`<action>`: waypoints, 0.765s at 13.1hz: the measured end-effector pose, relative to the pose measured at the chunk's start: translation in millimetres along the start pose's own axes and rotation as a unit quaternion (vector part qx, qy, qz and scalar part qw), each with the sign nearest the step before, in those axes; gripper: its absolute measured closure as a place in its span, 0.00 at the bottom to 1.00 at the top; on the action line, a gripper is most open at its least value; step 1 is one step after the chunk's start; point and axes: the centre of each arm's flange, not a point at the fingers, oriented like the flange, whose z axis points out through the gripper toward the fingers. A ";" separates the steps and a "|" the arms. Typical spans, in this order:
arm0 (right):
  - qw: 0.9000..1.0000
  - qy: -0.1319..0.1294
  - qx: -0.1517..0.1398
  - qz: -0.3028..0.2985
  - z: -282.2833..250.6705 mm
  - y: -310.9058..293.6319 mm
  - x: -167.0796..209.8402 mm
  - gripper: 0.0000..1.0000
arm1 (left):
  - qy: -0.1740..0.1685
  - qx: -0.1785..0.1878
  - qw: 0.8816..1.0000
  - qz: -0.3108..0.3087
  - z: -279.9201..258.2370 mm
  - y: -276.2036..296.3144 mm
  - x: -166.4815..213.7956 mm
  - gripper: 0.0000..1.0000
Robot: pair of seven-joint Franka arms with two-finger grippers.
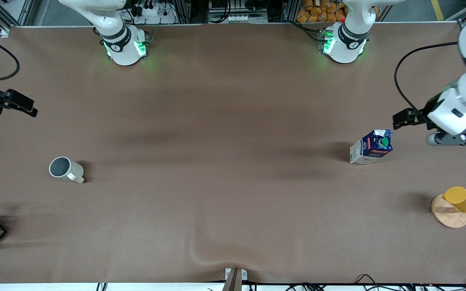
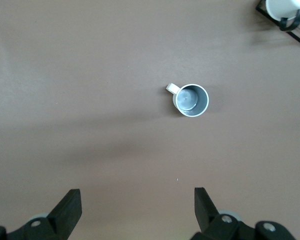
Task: Place milk next to cup
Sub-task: 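Reach the left gripper to the milk carton while the right gripper reaches the mug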
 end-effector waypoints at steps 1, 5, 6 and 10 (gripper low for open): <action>1.000 -0.006 0.000 -0.002 13.6 -2.1 8.8 0.00 | 0.008 0.001 1.000 -0.005 12.1 0.9 -3.8 0.00; 0.999 -0.037 -0.002 -0.006 81.1 -1.5 46.0 0.00 | 0.027 0.001 0.999 -0.026 62.9 -9.1 -19.1 0.00; 0.999 -0.040 -0.007 -0.012 94.9 -0.4 53.5 0.00 | 0.032 0.001 0.999 -0.029 77.0 -12.1 -21.5 0.00; 0.997 -0.041 -0.011 -0.065 157.9 12.3 86.1 0.00 | 0.038 -0.002 0.999 -0.028 124.6 -13.9 -26.4 0.00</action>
